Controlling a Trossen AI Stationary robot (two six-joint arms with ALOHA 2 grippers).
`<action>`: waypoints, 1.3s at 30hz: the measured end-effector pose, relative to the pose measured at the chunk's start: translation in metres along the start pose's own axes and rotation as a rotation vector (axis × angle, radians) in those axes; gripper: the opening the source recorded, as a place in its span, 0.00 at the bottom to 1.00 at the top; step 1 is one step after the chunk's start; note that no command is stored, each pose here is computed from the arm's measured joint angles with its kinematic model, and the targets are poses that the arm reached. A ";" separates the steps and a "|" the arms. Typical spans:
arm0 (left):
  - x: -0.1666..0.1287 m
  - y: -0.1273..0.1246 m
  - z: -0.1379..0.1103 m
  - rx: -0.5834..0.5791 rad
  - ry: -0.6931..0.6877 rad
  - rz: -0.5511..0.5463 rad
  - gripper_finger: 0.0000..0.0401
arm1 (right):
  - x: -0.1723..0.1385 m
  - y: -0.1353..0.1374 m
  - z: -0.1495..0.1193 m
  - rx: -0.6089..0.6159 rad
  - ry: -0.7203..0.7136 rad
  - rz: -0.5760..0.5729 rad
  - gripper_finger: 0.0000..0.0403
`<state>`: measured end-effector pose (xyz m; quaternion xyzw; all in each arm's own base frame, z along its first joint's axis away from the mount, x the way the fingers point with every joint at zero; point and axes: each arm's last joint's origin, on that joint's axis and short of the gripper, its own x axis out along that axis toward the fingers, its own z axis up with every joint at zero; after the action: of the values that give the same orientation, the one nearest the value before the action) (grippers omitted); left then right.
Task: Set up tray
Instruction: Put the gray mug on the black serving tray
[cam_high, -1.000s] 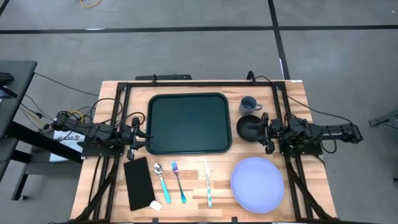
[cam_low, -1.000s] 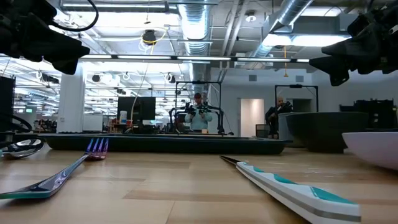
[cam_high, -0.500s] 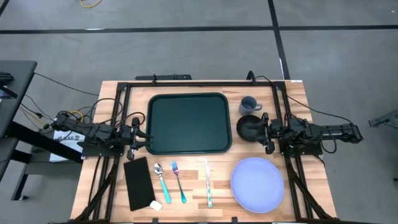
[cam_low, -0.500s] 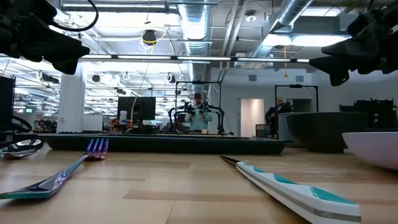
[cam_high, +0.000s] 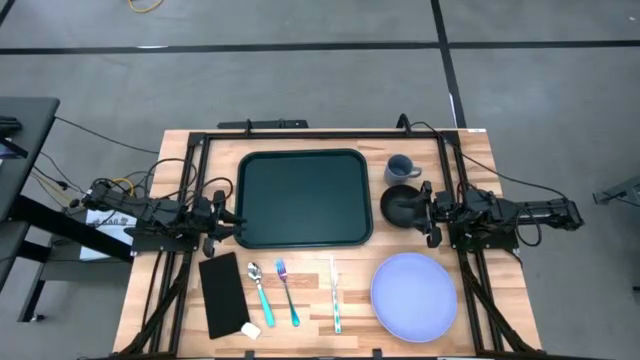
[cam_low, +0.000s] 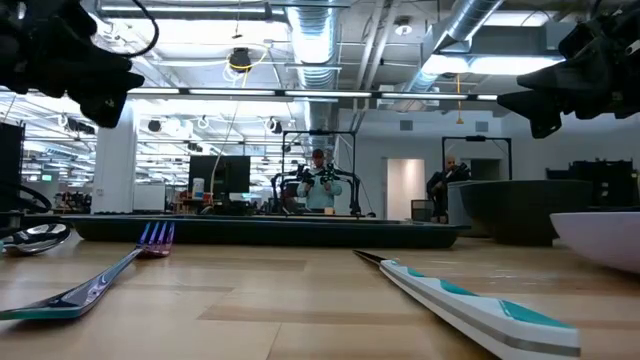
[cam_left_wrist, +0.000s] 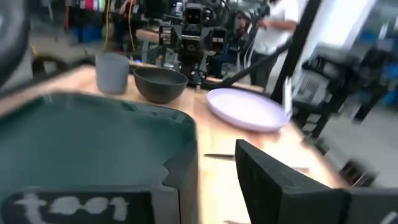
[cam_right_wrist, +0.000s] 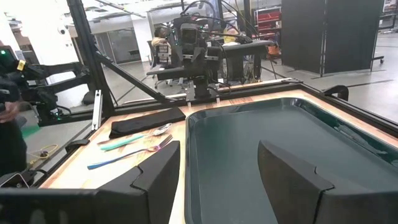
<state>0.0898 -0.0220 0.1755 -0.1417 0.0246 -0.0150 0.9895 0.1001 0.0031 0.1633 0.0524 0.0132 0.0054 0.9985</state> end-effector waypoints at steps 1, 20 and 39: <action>0.000 0.000 0.000 -0.050 0.000 0.000 0.24 | 0.000 0.000 0.000 0.000 0.000 0.000 0.51; -0.003 0.012 0.005 -0.770 -0.307 0.352 0.24 | 0.000 -0.002 0.003 -0.005 -0.033 -0.040 0.51; -0.009 0.010 0.029 -0.872 -0.594 0.360 0.24 | -0.009 -0.006 0.040 0.981 -0.530 -0.079 0.51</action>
<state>0.0825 -0.0038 0.2006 -0.5298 -0.2278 0.2066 0.7904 0.0917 -0.0071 0.2026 0.5101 -0.2354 -0.0521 0.8256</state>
